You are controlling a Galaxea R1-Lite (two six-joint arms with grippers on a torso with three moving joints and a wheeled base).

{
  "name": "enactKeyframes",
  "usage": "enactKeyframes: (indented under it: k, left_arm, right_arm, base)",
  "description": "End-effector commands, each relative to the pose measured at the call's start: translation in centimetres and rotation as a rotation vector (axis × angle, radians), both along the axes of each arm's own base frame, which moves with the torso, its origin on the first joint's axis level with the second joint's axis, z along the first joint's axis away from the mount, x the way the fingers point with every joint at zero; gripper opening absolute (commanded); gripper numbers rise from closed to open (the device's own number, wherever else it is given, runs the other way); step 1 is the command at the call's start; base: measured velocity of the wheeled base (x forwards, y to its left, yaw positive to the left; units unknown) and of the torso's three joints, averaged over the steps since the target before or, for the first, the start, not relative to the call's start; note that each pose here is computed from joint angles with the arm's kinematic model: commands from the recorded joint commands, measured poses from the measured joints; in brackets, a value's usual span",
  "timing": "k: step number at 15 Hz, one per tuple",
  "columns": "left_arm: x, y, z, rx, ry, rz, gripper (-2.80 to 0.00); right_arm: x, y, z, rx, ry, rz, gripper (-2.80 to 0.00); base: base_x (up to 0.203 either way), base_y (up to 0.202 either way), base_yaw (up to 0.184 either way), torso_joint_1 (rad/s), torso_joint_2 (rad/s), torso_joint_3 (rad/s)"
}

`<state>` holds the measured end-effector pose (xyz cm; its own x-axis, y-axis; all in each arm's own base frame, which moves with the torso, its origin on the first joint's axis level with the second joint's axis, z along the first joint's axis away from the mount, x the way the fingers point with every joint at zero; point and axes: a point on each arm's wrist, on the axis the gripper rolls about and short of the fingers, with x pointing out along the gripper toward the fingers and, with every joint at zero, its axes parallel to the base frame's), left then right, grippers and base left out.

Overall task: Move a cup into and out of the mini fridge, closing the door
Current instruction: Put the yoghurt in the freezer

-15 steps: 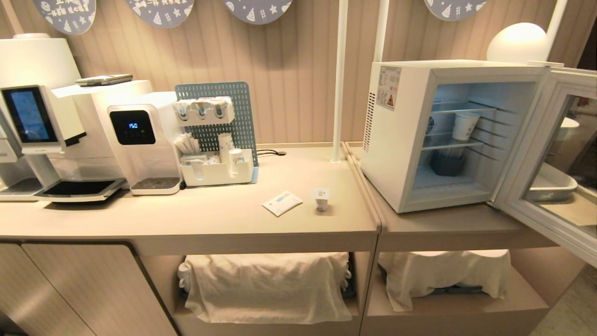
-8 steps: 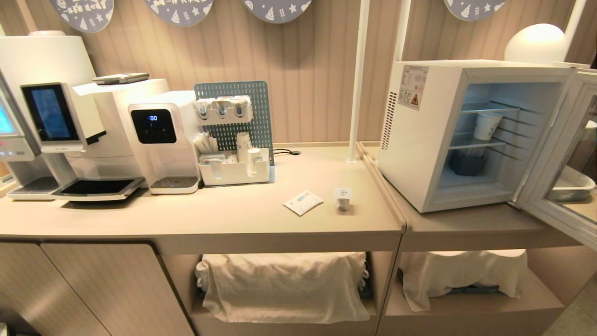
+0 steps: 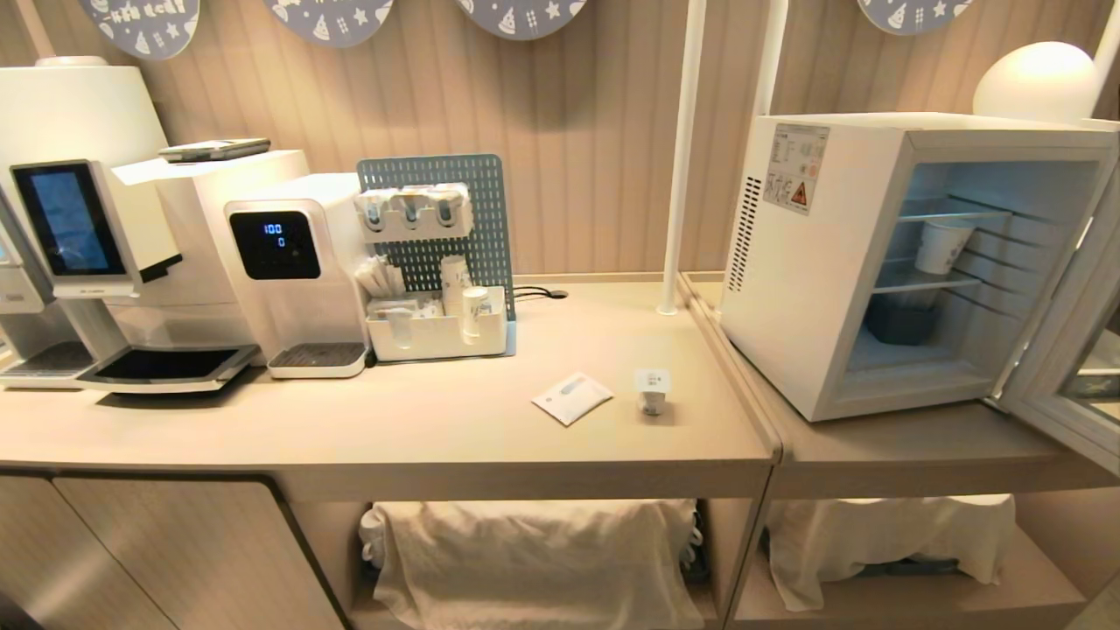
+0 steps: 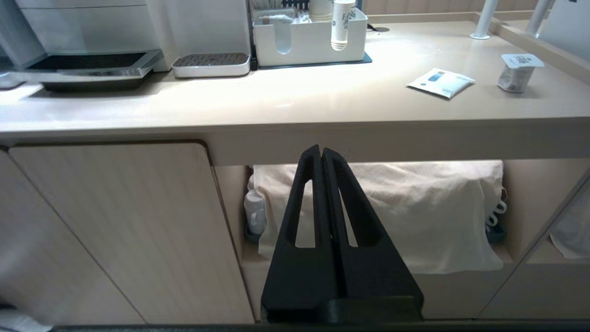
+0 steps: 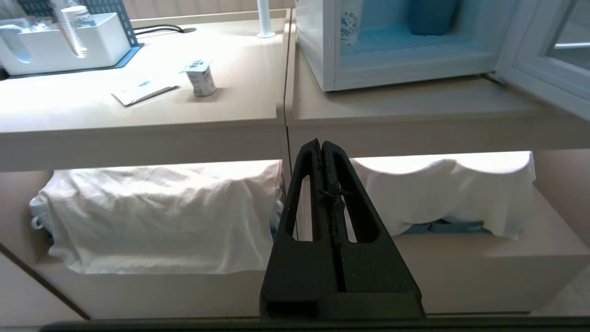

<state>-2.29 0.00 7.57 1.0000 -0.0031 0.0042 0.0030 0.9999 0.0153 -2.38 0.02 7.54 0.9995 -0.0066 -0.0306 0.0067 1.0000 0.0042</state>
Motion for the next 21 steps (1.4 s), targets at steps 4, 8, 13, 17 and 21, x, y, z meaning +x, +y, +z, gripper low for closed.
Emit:
enactKeyframes:
  k: [4,8,13,17,21]
  left_arm:
    - [0.0,0.0,0.0,-0.005,0.001,0.0,-2.8]
    - [0.0,0.0,0.0,-0.005,0.003,0.0,-2.8]
    - [0.0,0.0,0.0,-0.002,0.002,-0.001,-2.8]
    - [0.0,0.0,0.0,-0.009,0.001,0.0,-2.8]
    - [0.0,0.0,0.0,-0.009,0.0,0.002,-2.8]
  right_arm:
    - [0.0,0.0,0.0,0.0,0.001,0.002,-2.8]
    - [0.0,0.0,0.0,-0.001,0.0,0.002,-2.8]
    - [-1.2,0.0,6.1,0.0,-0.099,-0.002,-2.8]
    - [3.5,0.0,14.0,0.046,0.087,0.016,-2.8]
    - [13.0,0.6,14.2,0.119,0.375,0.28,-2.8]
  base:
    - [0.187,0.0,0.004,0.003,0.0,0.004]
    - [0.18,0.0,-0.001,0.0,0.0,0.003]
    - [0.016,0.0,-0.001,0.0,0.0,0.0]
    - [0.0,0.0,0.0,0.0,0.0,0.0]
    - [0.0,0.0,0.0,0.0,0.0,0.0]
